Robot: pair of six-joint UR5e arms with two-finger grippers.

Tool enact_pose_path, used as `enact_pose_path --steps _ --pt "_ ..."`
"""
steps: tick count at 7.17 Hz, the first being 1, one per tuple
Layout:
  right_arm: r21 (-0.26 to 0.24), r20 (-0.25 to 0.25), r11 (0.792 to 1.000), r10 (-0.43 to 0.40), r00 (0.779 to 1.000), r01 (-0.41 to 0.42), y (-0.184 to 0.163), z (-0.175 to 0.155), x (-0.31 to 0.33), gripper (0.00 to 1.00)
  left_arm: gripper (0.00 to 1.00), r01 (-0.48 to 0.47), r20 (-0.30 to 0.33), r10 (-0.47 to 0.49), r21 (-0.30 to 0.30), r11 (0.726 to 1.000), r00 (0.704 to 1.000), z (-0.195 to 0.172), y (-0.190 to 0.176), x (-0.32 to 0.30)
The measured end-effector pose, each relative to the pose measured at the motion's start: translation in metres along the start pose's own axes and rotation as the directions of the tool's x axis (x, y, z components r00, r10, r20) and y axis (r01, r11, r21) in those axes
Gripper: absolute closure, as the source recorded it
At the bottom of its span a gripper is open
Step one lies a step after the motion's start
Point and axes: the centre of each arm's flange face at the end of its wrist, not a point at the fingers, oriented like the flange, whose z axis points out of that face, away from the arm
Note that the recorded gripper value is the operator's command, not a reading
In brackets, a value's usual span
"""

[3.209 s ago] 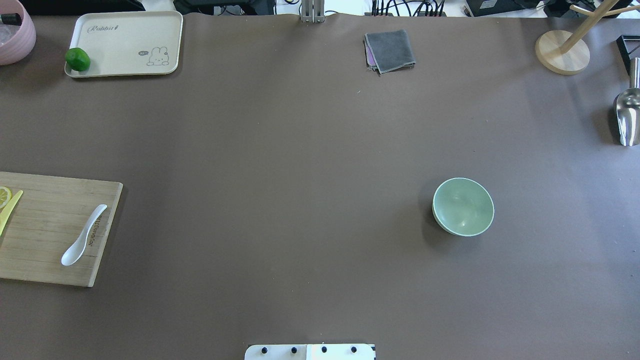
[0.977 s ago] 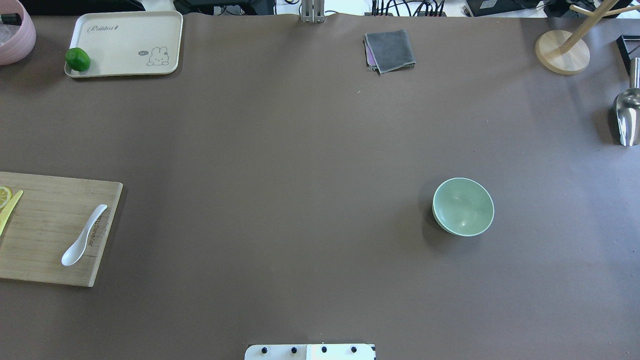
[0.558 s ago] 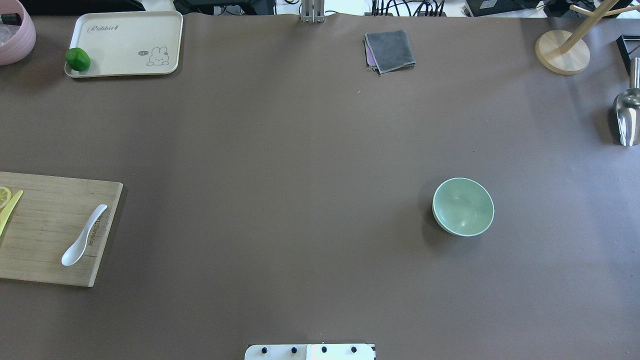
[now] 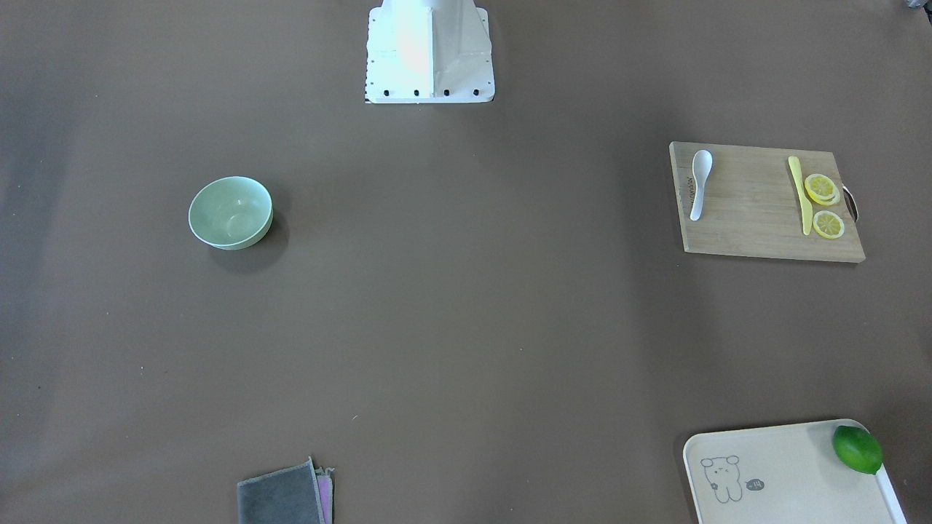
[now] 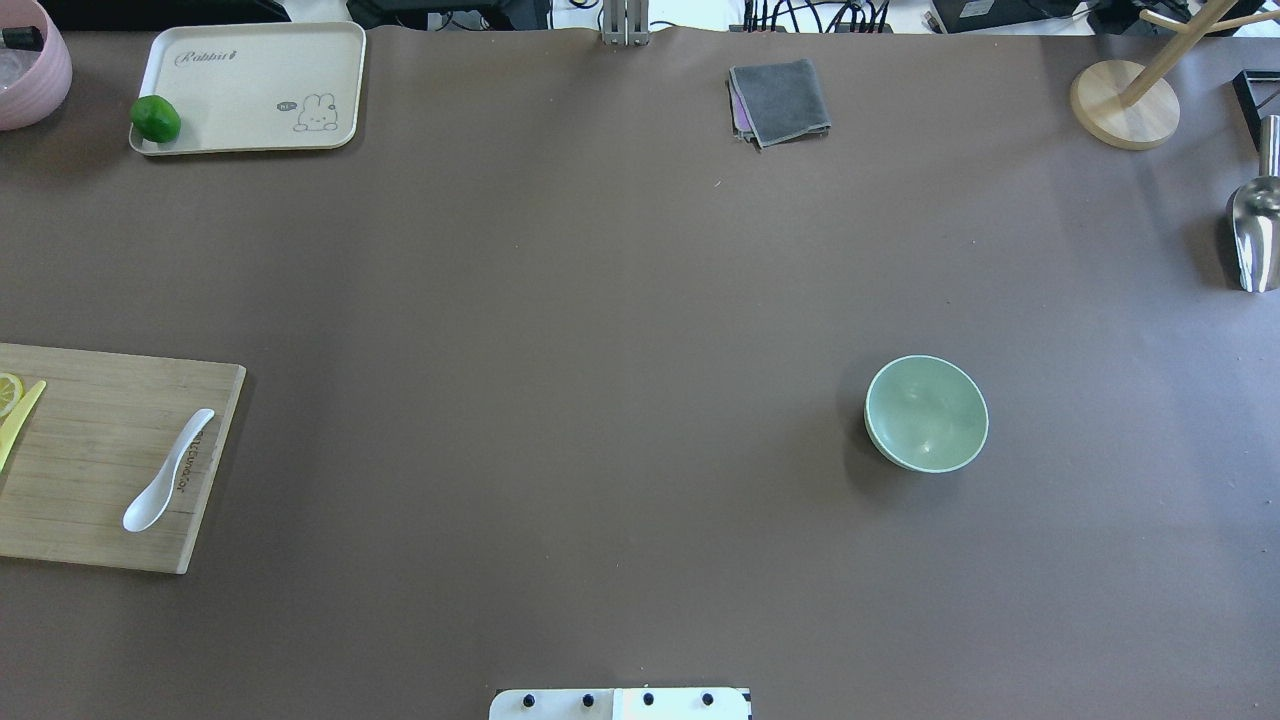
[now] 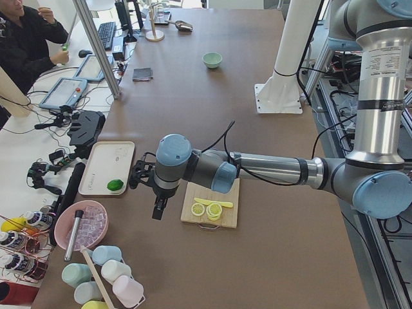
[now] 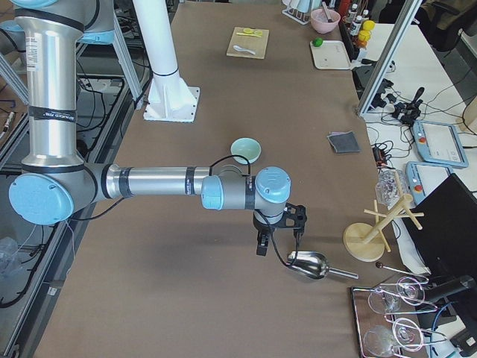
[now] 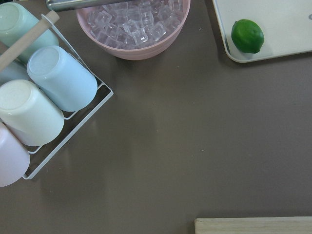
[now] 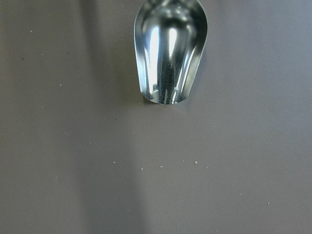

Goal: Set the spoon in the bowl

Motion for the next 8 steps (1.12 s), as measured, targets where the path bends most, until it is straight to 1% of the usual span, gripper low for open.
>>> enact_pose_path --steps 5,7,8 --pt "0.014 0.005 1.0 -0.009 1.0 0.009 -0.003 -0.007 -0.008 0.0 0.02 -0.011 -0.009 0.011 0.004 1.0 1.0 0.0 -0.004 0.008" --pt "0.059 0.017 0.998 -0.028 0.999 0.027 -0.003 -0.03 -0.039 0.0 0.02 -0.013 -0.03 0.014 0.011 1.0 0.999 0.002 -0.013 0.043" --pt "0.075 0.017 0.996 -0.057 0.998 0.056 -0.003 -0.038 -0.06 0.0 0.02 -0.046 -0.049 0.047 0.022 0.999 0.998 0.004 -0.018 0.071"
